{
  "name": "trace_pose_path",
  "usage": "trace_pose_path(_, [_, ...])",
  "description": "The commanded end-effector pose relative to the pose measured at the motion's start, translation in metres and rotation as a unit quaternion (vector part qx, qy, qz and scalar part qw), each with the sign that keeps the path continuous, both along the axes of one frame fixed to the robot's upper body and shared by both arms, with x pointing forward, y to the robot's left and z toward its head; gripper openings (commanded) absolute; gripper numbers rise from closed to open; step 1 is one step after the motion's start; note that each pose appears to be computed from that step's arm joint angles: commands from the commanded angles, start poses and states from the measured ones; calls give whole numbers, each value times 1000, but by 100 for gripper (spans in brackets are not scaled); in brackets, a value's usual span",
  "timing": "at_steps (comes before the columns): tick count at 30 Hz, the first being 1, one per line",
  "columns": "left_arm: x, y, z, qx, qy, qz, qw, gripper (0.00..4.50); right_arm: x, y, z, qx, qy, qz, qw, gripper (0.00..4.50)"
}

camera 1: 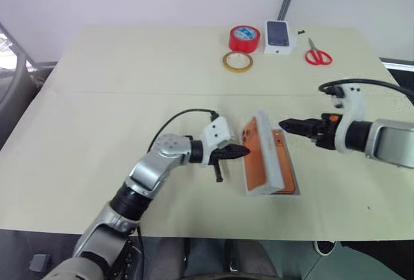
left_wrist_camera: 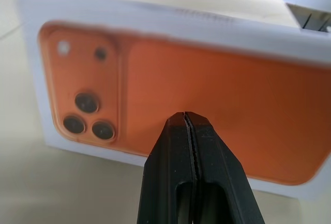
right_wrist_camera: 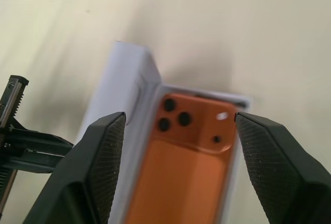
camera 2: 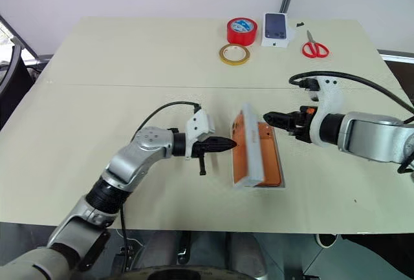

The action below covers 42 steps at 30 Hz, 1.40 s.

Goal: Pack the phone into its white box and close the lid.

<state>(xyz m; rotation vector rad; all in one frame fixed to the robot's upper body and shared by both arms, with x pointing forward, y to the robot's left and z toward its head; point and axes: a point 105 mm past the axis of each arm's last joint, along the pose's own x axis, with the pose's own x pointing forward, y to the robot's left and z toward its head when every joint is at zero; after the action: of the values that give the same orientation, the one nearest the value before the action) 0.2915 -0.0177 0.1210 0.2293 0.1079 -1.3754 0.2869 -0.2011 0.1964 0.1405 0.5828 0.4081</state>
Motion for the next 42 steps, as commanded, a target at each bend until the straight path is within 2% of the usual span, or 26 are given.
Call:
trace_pose_path(1, [2, -9, 8, -5, -14, -2, 1000, 0, 0, -7, 9, -84, -46, 25, 995, 214])
trace_pose_path(5, [6, -12, 8, -8, -12, 10, 1000, 0, 0, -12, 6, -148, -66, 45, 986, 3])
trace_pose_path(10, [16, 6, 19, -27, -3, 47, 999, 0, -6, -15, -11, -238, -73, 86, 965, 3])
trace_pose_path(13, [20, 23, 13, 7, -12, 65, 998, 0, -11, -21, -29, -306, -67, 116, 943, 3])
trace_pose_path(15, [20, 30, 8, 28, -13, 70, 997, 0, -13, -23, -37, -325, -65, 128, 935, 3])
trace_pose_path(20, [12, 30, -3, 65, 8, 50, 997, 0, -14, -27, -48, -344, -65, 144, 926, 3])
trace_pose_path(28, [7, 4, -22, 106, 26, 15, 994, 0, -14, -27, -54, -352, -66, 157, 920, 3])
trace_pose_path(35, [1, -24, -17, 95, 23, -13, 995, 0, -16, -26, -57, -355, -66, 158, 919, 3])
trace_pose_path(42, [-2, -33, -3, 59, 23, -23, 998, 0, -19, -25, -58, -353, -64, 156, 920, 3])
